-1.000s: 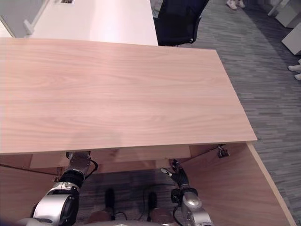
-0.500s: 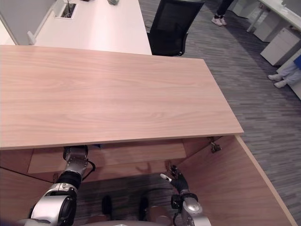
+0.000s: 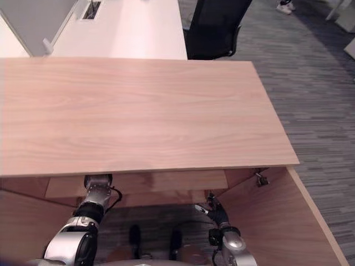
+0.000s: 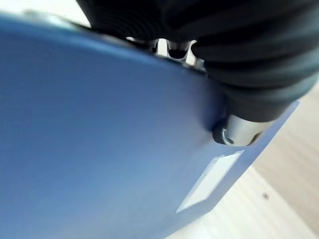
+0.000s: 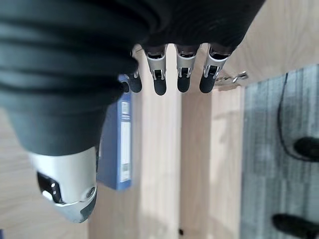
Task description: Put the empty folder in the office cabinet
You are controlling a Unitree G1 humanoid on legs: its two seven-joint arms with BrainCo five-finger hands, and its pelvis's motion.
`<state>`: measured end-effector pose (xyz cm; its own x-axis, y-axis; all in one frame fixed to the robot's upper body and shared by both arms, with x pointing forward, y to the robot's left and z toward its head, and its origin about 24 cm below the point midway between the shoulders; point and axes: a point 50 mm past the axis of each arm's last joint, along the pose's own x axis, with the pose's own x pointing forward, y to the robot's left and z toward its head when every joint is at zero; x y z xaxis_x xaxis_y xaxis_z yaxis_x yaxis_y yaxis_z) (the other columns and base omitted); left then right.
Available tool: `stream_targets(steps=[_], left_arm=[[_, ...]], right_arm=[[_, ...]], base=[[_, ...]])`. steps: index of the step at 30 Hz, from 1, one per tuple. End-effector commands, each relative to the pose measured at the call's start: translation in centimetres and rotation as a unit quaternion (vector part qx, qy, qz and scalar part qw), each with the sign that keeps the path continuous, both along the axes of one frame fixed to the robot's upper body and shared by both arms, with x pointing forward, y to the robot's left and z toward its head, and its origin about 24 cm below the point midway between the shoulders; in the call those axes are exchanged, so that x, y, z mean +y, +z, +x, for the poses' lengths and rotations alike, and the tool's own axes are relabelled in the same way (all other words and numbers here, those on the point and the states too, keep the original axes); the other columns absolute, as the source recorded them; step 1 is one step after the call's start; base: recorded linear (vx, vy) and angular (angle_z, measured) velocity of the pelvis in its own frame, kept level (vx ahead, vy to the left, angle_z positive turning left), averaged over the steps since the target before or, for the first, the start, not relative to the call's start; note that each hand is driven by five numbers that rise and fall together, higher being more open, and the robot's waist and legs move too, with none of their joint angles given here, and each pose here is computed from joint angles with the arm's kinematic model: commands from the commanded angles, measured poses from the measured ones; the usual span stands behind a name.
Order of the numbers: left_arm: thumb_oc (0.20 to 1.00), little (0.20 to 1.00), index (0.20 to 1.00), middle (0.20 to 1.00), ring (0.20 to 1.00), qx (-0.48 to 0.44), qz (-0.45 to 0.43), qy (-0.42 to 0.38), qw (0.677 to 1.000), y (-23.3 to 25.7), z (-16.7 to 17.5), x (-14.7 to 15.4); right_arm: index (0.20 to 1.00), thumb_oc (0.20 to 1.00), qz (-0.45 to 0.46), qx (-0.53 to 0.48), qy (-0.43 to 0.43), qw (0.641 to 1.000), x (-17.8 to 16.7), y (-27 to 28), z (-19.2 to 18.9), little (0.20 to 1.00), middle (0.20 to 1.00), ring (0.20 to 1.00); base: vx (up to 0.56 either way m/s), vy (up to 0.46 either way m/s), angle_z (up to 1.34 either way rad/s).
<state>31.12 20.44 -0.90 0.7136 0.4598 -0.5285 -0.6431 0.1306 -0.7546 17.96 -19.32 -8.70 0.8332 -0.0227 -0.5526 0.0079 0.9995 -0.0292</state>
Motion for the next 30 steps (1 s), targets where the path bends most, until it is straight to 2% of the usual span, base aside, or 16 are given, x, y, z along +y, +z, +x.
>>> stream_targets(steps=[1, 6, 19, 30], left_arm=[[0.2, 0.2, 0.2, 0.2, 0.2, -0.086, 0.026, 0.012, 0.996, 4.4, 2.7, 0.4], [0.2, 0.2, 0.2, 0.2, 0.2, -0.112, 0.044, 0.006, 0.993, 6.4, 4.0, 0.8], [0.2, 0.2, 0.2, 0.2, 0.2, -0.196, 0.066, 0.043, 0.978, 14.2, 7.1, 4.2], [0.2, 0.2, 0.2, 0.2, 0.2, -0.253, 0.07, 0.071, 0.962, 19.7, 8.0, 6.2]], right_arm=[[1.0, 1.0, 0.026, -0.031, -0.034, 0.999, -0.3, 0.9, 0.1, 1.0, 1.0, 1.0], [1.0, 1.0, 0.035, -0.031, -0.028, 0.998, 0.1, 0.8, 0.1, 1.0, 1.0, 1.0], [1.0, 1.0, 0.065, -0.052, 0.01, 0.996, 2.0, 1.5, 1.2, 1.0, 1.0, 1.0], [1.0, 1.0, 0.078, -0.075, 0.026, 0.994, 2.5, 2.3, 2.0, 1.0, 1.0, 1.0]], base=[[-0.06, 0.003, -0.08], [-0.1, 0.017, 0.15], [-0.04, -0.011, 0.03], [-0.04, -0.029, 0.07]])
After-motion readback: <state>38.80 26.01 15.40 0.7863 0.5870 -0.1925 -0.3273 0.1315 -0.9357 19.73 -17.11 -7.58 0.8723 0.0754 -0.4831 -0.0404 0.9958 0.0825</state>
